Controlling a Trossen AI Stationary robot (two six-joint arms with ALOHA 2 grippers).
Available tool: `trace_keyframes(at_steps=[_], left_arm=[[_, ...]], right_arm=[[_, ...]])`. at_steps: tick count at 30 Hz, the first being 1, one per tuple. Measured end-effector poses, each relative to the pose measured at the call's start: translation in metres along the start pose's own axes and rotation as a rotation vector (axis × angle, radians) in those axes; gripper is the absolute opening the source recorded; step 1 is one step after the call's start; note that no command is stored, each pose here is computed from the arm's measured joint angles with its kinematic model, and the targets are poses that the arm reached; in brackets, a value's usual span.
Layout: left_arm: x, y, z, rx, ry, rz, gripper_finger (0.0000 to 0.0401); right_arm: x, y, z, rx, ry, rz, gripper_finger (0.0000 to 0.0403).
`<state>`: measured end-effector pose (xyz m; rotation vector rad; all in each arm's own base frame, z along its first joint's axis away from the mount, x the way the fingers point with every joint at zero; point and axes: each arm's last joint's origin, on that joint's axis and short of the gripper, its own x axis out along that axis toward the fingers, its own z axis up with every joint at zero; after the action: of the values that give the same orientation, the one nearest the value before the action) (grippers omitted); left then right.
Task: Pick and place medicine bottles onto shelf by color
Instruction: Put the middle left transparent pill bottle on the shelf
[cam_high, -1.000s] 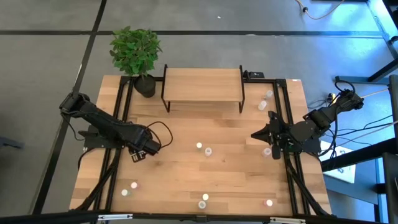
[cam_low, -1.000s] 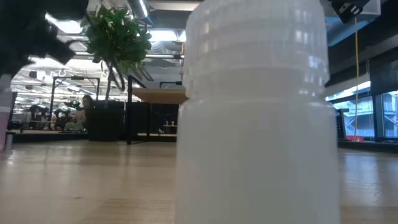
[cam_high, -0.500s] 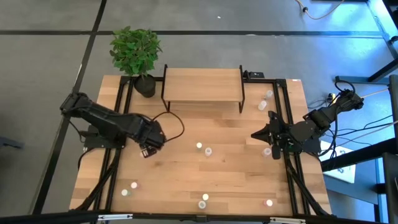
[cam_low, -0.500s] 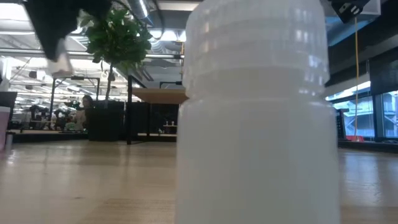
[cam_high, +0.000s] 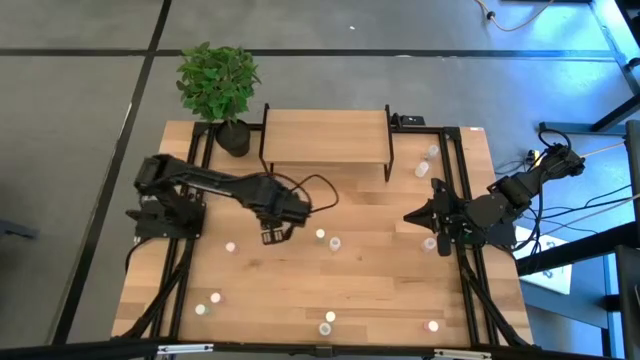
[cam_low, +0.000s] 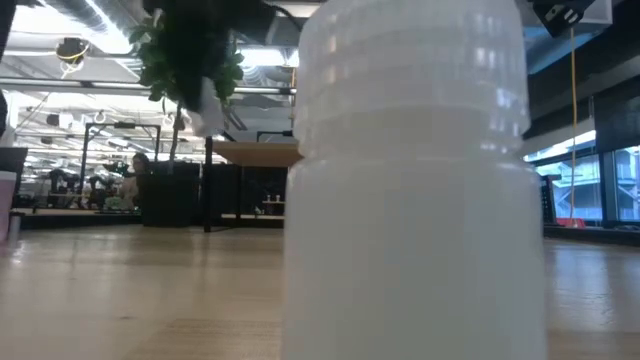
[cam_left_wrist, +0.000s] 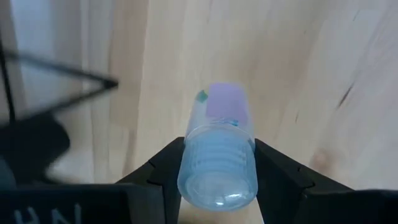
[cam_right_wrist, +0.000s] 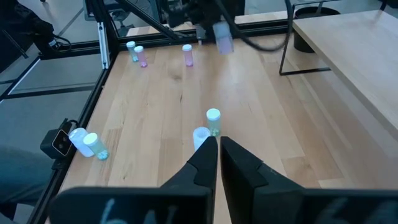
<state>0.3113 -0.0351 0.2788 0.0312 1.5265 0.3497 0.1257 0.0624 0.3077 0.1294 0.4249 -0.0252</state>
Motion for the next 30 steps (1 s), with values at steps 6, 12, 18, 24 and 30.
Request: trace_keyframes(at_steps=[6, 12, 18, 24, 30], left_arm=[[0.023, 0.01, 0.026, 0.061, -0.013, -0.062, 0.0149], [0.041, 0.02, 0.04, 0.084, 0.0, -0.098, 0.0148], [0.061, 0.019, 0.048, 0.104, 0.058, -0.101, 0.0148], [0.082, 0.012, 0.054, 0.147, 0.109, -0.107, 0.0148], [0.084, 0.01, 0.058, 0.163, 0.083, -0.111, 0.0149]], right_arm=[[0.0, 0.0, 0.0, 0.0, 0.0, 0.0, 0.0023], [0.0, 0.0, 0.0, 0.0, 0.0, 0.0, 0.0023], [0.0, 0.0, 0.0, 0.0, 0.0, 0.0, 0.0023], [0.0, 0.0, 0.0, 0.0, 0.0, 0.0, 0.0023], [0.0, 0.0, 0.0, 0.0, 0.0, 0.0, 0.0023]])
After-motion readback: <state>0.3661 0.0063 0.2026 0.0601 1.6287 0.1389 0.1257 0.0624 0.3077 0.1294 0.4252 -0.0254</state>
